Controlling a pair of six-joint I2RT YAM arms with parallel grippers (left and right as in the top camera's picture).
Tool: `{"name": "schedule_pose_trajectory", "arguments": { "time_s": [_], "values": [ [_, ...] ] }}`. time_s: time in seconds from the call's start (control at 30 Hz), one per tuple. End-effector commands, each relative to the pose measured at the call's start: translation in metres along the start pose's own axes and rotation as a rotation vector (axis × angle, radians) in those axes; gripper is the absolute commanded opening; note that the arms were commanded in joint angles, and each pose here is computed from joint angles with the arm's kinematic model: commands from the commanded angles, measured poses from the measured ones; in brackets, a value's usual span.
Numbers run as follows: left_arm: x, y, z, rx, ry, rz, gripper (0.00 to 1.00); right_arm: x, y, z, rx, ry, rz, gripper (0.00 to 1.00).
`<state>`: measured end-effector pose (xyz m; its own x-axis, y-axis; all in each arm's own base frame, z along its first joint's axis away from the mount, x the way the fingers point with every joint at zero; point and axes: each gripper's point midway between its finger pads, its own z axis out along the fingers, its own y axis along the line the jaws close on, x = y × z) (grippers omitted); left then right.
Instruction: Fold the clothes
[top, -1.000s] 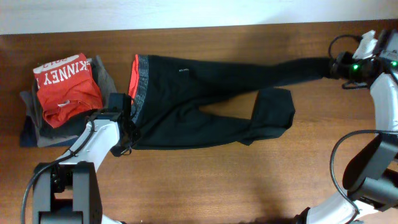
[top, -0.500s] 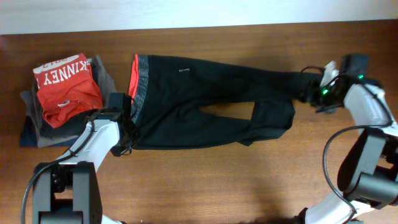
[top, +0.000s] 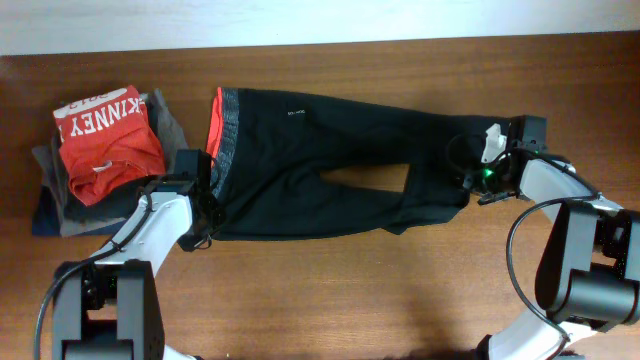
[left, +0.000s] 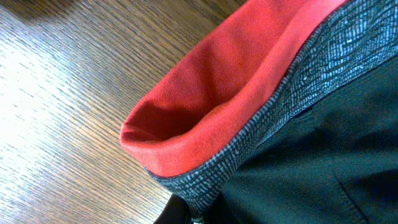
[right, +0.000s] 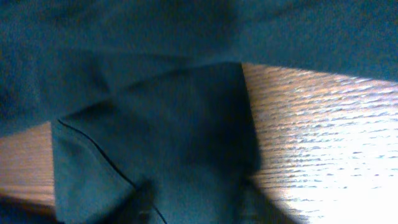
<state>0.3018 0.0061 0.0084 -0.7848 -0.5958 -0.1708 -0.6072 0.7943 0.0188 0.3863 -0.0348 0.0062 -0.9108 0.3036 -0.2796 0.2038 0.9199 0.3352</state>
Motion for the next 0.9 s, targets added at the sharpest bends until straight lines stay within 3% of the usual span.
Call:
{"name": "schedule_pose_trajectory", "arguments": {
  "time_s": [0.0,0.13,0.37,0.5,0.53,0.6,0.87],
  "values": [
    [-0.003,0.004,-0.004,-0.009,-0.024,0.014,0.0,0.022,-0.005,0.013,0.015,0.073,0.014,0.06],
    [-0.003,0.004,-0.004,-0.009,-0.024,0.014,0.0,0.02,-0.015,-0.008,0.05,0.088,0.063,0.04],
    [-0.003,0.004,-0.004,-0.009,-0.025,0.014,0.0,-0.01,-0.057,-0.152,0.271,-0.058,0.335,0.04],
    [-0.003,0.004,-0.004,-0.008,-0.025,0.014,0.0,-0.007,-0.055,-0.208,0.321,-0.141,0.354,0.11],
    [-0.003,0.004,-0.004,-0.008,-0.025,0.014,0.0,-0.005,-0.052,-0.211,0.319,-0.139,0.351,0.26],
    [-0.003,0.004,-0.004,-0.009,-0.024,0.014,0.0,-0.002,-0.05,-0.206,0.317,-0.119,0.341,0.38],
    [-0.003,0.004,-0.004,-0.009,-0.024,0.014,0.0,0.019,-0.061,-0.164,0.324,0.033,0.368,0.46]
  ]
}}
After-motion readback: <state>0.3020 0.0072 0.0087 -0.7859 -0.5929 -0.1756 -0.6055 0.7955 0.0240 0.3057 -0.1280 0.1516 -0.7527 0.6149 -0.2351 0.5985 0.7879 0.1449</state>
